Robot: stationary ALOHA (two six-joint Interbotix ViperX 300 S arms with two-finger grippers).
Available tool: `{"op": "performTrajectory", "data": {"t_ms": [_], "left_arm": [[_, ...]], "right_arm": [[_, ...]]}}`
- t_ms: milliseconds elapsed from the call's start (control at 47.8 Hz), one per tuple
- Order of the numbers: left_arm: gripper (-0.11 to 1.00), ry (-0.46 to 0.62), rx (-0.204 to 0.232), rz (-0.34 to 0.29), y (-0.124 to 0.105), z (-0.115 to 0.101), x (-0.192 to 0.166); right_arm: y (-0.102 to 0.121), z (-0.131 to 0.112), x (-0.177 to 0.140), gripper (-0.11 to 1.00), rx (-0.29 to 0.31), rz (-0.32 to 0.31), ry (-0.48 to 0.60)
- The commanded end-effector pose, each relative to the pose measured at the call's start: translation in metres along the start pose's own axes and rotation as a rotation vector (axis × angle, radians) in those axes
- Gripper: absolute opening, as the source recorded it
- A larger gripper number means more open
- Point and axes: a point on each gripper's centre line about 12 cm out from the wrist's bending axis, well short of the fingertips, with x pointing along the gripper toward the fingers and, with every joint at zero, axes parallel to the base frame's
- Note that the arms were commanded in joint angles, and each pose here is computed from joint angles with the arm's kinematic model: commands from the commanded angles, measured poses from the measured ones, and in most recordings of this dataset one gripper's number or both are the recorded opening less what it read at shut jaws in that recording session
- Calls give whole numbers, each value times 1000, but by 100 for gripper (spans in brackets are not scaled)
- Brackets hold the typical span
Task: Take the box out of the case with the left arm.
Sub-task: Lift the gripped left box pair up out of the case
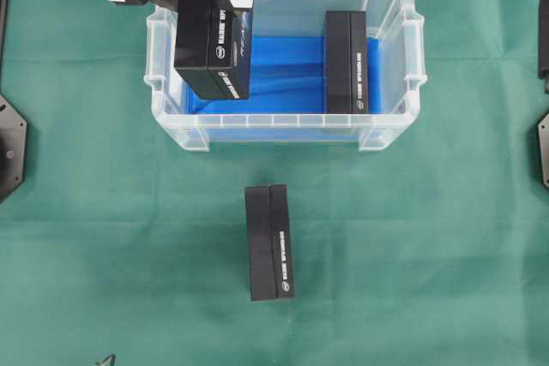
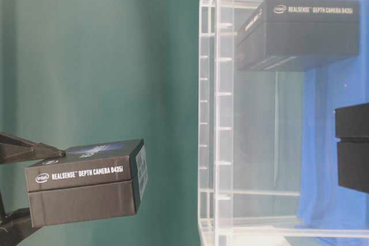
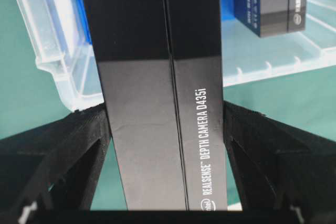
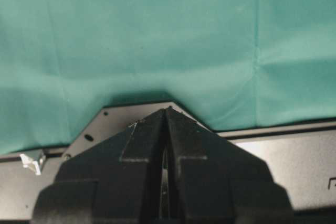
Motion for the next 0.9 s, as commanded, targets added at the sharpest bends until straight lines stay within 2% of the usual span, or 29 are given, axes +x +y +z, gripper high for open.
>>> {"op": "performTrajectory", "data": {"t_ms": [0,878], "left_arm": [[64,-19,0,-52,5,-2,-22],[64,-24,0,-49,5,-2,-21]], "right_arm": [[0,2,-3,1,2,4,-13],[0,1,-3,1,2,4,-12]]}}
